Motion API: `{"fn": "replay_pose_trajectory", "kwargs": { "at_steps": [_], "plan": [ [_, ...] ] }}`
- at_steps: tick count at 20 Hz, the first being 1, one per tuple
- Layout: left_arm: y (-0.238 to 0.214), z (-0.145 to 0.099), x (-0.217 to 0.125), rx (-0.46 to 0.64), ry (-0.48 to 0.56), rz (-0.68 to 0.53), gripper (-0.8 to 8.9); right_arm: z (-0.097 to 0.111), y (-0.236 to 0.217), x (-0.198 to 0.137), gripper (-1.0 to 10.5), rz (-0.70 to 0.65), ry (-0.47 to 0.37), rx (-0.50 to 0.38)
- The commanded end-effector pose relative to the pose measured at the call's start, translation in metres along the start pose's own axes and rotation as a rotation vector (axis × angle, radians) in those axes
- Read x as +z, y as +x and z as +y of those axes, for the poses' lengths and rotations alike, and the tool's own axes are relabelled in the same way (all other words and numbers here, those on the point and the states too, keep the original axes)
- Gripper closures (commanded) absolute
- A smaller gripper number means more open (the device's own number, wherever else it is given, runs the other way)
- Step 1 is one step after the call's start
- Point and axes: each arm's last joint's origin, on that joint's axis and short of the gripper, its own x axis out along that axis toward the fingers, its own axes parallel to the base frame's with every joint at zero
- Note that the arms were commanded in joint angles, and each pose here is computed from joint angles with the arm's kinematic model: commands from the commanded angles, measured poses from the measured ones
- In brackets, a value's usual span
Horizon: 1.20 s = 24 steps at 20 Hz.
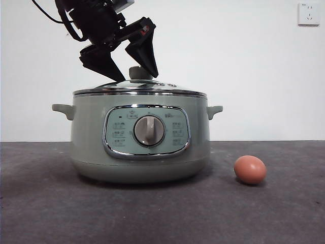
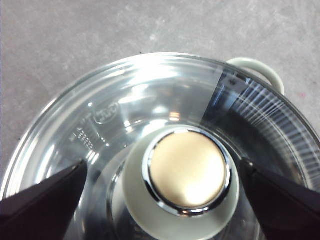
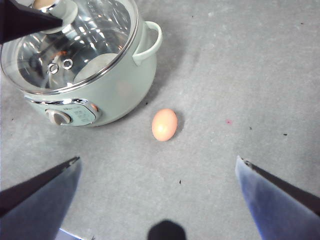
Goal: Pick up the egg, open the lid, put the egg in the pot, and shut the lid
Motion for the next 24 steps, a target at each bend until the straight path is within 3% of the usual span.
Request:
{"fn": "replay_pose_trajectory", "kwargs": {
  "at_steps": [1, 4, 7, 10, 13, 14, 24],
  "plan": [
    [0.003, -0.001, 0.000, -0.005, 0.014, -0.003, 3.86, 0.000, 0.000, 0.001, 3.5, -0.001, 0.000, 0.003],
    [0.003, -0.001, 0.000, -0.014, -0.005, -0.004, 5.49, 0.000, 0.001, 0.001, 3.5, 0.001, 0.000, 0.004],
    [0.003, -0.003, 0.001, -0.064, -0.005, -0.011, 5.78, 0.000, 0.001, 0.001, 3.5, 0.001, 0.001, 0.004],
    [0.003, -0.003, 0.000, -0.066, -0.007, -0.002, 7.10, 0.000, 0.001, 0.001, 3.5, 0.001, 0.000, 0.004],
    [0.003, -0.003, -0.001, -0.072, -0.009, 0.005, 7.52, 0.000, 0.001, 0.001, 3.5, 0.001, 0.001, 0.004],
    [0.003, -0.004, -0.001, -0.090, -0.009, 0.003, 8.12, 0.000, 0.001, 0.001, 3.5, 0.001, 0.000, 0.004],
    [-0.016, -0.006, 0.017, -0.109, 0.000, -0.070, 8.21, -0.002, 0.005, 0.003, 3.5, 0.016, 0.006, 0.005]
  ]
}}
